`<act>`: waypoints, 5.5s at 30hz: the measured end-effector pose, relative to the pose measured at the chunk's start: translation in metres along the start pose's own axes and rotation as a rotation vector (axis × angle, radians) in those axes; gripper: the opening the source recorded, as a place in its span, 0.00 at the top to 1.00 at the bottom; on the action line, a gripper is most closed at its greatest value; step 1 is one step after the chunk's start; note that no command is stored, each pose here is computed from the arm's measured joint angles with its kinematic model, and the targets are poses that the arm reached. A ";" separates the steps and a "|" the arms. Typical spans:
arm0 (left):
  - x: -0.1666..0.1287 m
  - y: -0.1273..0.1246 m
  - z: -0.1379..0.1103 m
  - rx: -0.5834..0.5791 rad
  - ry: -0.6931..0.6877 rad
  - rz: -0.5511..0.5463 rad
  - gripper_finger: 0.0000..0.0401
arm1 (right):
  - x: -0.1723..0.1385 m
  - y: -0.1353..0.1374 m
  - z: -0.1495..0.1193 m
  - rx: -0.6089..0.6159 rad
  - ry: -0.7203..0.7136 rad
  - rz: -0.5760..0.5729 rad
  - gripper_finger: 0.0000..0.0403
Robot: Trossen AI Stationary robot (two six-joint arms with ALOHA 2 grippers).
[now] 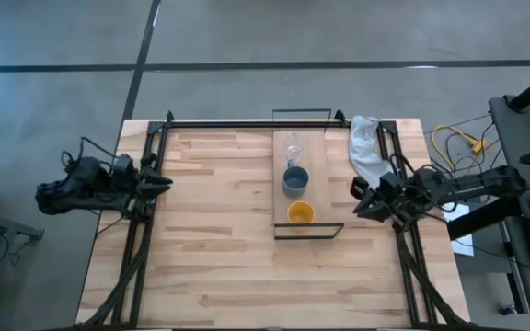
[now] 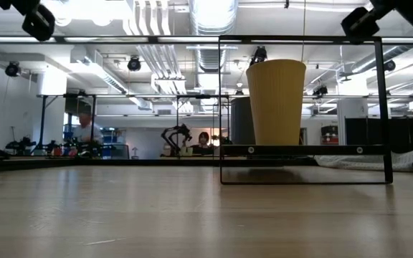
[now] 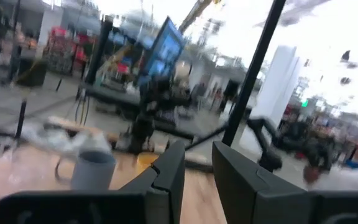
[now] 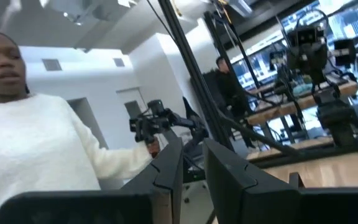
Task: Stack small to large cups/mugs on shelf
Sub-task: Return to Home Position
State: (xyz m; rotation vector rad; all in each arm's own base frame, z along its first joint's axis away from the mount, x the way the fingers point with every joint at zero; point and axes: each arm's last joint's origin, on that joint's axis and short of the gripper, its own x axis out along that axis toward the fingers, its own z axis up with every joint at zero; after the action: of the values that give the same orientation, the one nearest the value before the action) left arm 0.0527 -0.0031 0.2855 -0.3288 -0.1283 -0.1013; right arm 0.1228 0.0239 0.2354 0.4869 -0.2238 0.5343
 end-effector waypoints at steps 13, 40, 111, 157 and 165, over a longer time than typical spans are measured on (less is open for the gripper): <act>0.002 0.006 -0.013 0.032 -0.006 0.053 0.83 | -0.023 -0.001 -0.018 -0.043 -0.039 0.022 0.85; 0.029 0.038 -0.100 -0.057 0.003 0.084 0.83 | -0.032 -0.001 -0.023 -0.116 -0.046 -0.010 0.85; 0.031 0.044 -0.116 -0.104 0.093 0.119 0.83 | -0.038 -0.020 -0.055 -0.064 0.284 -0.208 0.85; 0.031 0.044 -0.116 -0.104 0.093 0.119 0.83 | -0.038 -0.020 -0.055 -0.064 0.284 -0.208 0.85; 0.031 0.044 -0.116 -0.104 0.093 0.119 0.83 | -0.038 -0.020 -0.055 -0.064 0.284 -0.208 0.85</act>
State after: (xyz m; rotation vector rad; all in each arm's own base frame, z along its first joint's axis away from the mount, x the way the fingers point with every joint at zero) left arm 0.1008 -0.0025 0.1673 -0.4336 -0.0116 -0.0053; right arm 0.1058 0.0202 0.1675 0.3617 0.0810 0.3858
